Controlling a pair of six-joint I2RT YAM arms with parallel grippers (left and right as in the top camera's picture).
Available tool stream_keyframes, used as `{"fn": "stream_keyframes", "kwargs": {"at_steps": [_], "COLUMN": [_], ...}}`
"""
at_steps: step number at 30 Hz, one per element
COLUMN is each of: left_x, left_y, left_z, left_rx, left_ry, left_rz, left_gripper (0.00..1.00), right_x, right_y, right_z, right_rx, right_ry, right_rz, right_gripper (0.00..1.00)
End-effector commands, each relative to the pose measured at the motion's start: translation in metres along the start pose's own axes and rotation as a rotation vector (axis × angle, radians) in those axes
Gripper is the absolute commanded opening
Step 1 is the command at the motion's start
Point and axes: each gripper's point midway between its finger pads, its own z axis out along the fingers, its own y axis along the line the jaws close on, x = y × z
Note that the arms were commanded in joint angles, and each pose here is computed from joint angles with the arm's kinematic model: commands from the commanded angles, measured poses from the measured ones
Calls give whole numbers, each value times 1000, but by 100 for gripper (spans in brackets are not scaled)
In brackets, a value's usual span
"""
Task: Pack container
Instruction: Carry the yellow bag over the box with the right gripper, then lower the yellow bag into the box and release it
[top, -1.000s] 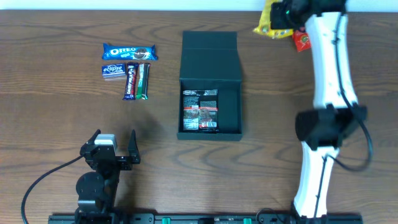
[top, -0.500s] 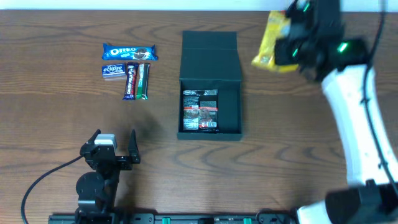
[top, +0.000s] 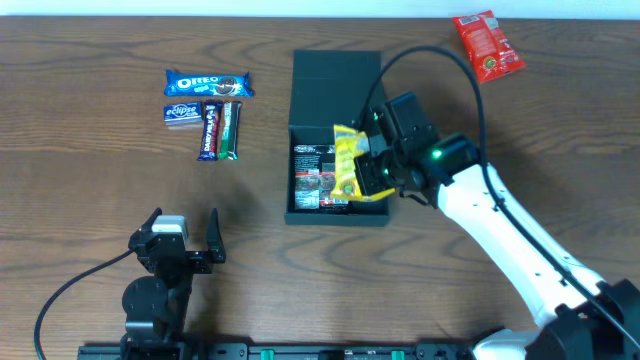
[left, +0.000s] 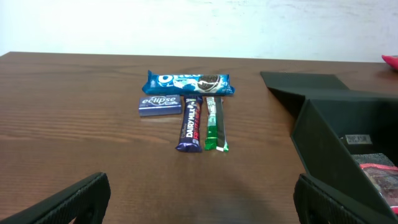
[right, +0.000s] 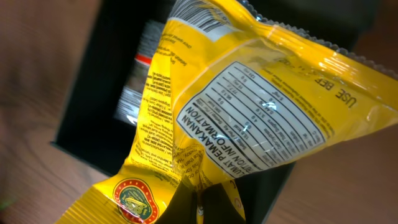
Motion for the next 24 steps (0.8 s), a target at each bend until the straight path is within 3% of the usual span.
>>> {"fn": "stream_keyframes", "kwargs": {"at_steps": [1,10,17,20,24], "left_x": [14,14,14,14,14], "left_y": [2,2,2,2,2], "left_z": [3,3,3,3,3], "left_rx": [-4,-4,-4,-4,-4], "left_ry": [32,32,32,32,32], "left_rz": [4,4,4,4,4], "left_gripper": [95,95,95,95,95], "right_x": [9,11,25,26,13], "right_y": [3,-1,-13,-14,-11], "right_z": [1,26,57,65,59], "right_rx": [-28,-42,-1,3,-7], "right_ry": [2,-46,28,41,-1], "right_rz": [76,91,95,87,82], "right_gripper": [1,1,2,41,79]}}
